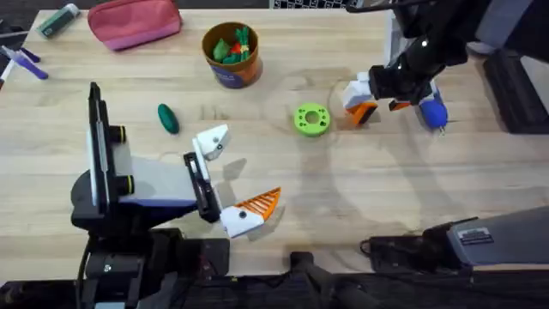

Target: Pick up the gripper from the table and insert it into the empty holder that is missing its gripper. Then pick up a screw, insert it into the mounting hole, and use the screwdriver to tighten it. Finally, clean up the table by picking up the vegetable and placing it into the bucket.

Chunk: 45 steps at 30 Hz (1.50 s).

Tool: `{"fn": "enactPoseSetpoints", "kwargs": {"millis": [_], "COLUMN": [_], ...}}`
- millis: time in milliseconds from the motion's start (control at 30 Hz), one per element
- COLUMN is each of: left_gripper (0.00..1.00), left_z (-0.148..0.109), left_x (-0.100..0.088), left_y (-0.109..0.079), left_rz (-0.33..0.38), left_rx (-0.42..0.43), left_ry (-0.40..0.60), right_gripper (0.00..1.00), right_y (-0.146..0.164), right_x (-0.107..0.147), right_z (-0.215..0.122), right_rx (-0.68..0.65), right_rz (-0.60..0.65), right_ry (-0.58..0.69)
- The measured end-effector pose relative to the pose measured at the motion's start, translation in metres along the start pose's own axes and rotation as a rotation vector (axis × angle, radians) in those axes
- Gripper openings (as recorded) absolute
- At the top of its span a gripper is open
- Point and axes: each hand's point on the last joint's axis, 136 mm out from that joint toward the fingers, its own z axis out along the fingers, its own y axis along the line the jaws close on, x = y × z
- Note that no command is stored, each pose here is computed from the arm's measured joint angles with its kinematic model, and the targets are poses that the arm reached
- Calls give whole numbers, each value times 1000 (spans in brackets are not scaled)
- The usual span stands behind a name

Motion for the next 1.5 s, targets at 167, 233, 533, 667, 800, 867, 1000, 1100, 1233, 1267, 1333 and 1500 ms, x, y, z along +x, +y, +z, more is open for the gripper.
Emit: {"fn": "enactPoseSetpoints", "kwargs": {"millis": [167,233,533,667,800,867,1000,1100,1233,1267,1333,1500], "left_gripper": [985,985,985,985,985,985,985,985,985,985,986,986], "left_z": [0,0,0,0,0,0,0,0,0,0,0,0], "left_x": [0,0,0,0,0,0,0,0,0,0,0,0], "left_y": [0,0,0,0,0,0,0,0,0,0,0,0], "left_rz": [0,0,0,0,0,0,0,0,0,0,0,0], "left_rx": [0,0,0,0,0,0,0,0,0,0,0,0], "left_ry": [0,0,0,0,0,0,0,0,0,0,0,0], "right_gripper": [824,781,599,589,584,580,559,538,500,475,432,321], "right_y": [0,0,0,1,1,1,2,5,9,10,11,10], "right_x": [3,3,2,0,-1,-1,-1,0,0,1,1,1], "right_z": [0,0,0,0,0,0,0,0,0,0,0,4], "right_rx": [0,-2,-3,-5,-6,-6,-6,-7,-9,-9,-9,-5], "right_rz": [15,16,19,18,18,18,15,11,2,0,-1,-1], "right_ry": [12,13,10,0,-4,-4,-4,-4,-3,-3,-2,9]}}
